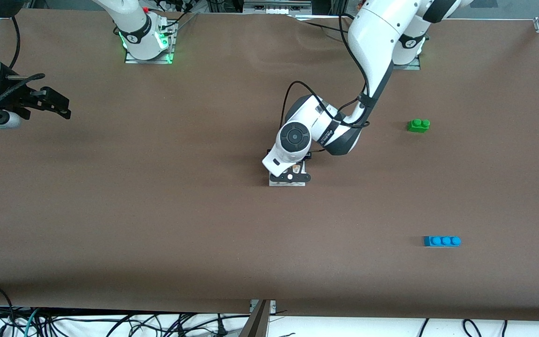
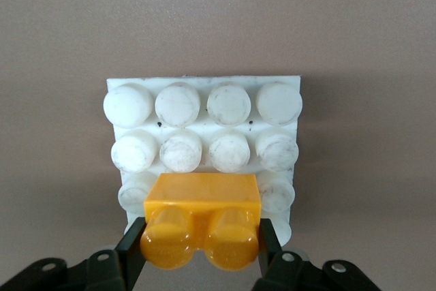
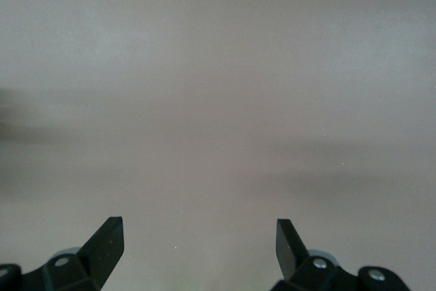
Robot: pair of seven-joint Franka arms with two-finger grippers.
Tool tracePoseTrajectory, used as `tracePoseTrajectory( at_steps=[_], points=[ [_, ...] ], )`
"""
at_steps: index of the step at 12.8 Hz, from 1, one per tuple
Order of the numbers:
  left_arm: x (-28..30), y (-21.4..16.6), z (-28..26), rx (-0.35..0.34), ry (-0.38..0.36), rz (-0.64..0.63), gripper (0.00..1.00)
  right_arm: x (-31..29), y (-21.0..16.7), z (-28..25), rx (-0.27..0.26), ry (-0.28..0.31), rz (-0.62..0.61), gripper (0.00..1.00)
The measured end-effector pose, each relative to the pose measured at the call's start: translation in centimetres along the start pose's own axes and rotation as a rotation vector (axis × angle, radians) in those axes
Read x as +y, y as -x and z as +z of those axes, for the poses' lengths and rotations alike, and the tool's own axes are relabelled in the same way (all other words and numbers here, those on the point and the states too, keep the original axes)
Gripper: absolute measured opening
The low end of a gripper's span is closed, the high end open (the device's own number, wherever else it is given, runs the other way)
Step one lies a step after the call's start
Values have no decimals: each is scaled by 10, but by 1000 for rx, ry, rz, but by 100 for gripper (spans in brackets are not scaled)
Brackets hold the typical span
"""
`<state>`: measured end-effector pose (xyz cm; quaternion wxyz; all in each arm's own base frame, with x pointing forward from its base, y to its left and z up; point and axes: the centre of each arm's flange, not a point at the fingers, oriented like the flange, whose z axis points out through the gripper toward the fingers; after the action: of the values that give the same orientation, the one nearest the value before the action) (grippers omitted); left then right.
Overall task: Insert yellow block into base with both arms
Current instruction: 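Press the yellow brick down onto the base plate studs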
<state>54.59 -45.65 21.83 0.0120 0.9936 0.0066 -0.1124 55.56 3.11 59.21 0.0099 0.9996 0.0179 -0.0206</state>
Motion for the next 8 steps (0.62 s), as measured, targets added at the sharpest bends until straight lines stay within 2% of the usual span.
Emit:
tracePoseTrajectory(
  at_steps=[4,8],
  points=[
    [0,1,7,-8,-8,3,68,-19,-2,2,0,3,-35,99],
    [1,1,9,-9,-10,7,68,-25,-7,-9,30,4,-43,99]
  ],
)
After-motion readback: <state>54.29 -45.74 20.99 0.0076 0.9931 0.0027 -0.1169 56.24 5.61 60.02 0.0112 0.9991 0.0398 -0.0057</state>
